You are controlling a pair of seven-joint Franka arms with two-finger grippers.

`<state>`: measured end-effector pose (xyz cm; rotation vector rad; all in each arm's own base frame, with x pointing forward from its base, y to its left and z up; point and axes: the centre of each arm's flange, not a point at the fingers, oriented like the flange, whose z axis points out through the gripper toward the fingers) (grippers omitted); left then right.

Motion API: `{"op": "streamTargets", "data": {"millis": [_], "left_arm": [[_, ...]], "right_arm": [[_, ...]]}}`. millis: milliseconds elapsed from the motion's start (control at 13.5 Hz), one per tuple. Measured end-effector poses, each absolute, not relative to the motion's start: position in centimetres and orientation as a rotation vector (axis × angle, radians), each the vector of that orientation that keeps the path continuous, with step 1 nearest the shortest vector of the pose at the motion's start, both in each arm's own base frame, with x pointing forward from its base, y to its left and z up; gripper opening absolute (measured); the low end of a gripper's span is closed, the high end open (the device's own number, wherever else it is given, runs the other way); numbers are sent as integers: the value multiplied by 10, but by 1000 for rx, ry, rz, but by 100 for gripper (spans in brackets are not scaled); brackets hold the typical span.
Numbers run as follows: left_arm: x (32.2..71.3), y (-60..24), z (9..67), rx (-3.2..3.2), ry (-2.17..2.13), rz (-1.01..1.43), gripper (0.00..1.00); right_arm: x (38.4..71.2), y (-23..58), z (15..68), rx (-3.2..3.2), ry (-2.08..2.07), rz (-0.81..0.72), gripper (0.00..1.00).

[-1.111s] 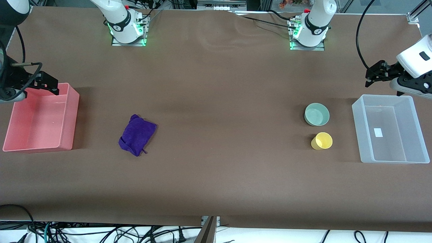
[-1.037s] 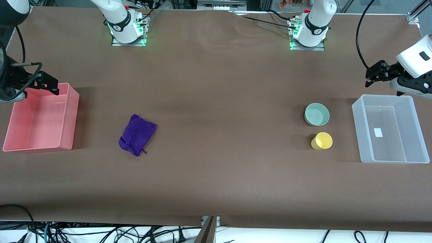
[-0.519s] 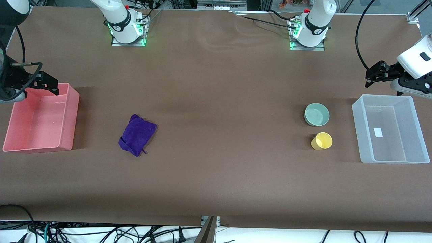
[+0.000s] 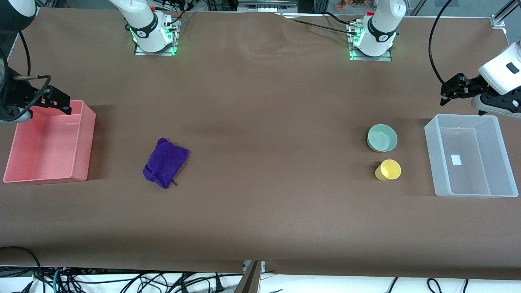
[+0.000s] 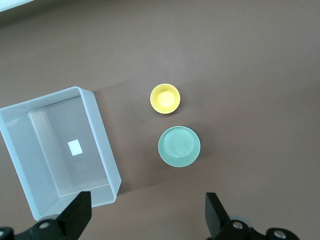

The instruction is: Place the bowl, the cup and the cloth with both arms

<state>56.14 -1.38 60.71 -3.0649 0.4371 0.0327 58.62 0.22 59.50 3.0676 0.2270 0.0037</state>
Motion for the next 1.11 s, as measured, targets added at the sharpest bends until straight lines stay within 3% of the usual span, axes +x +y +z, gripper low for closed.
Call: {"op": "streamTargets", "data": {"millis": [667, 1111], "left_arm": [[562, -27, 601, -3061, 470, 62, 100], [576, -29, 537, -3054, 469, 332, 100]], "right_arm": [[587, 4, 595, 3067, 232, 10, 100], [587, 3, 594, 3067, 230, 6, 100]]}}
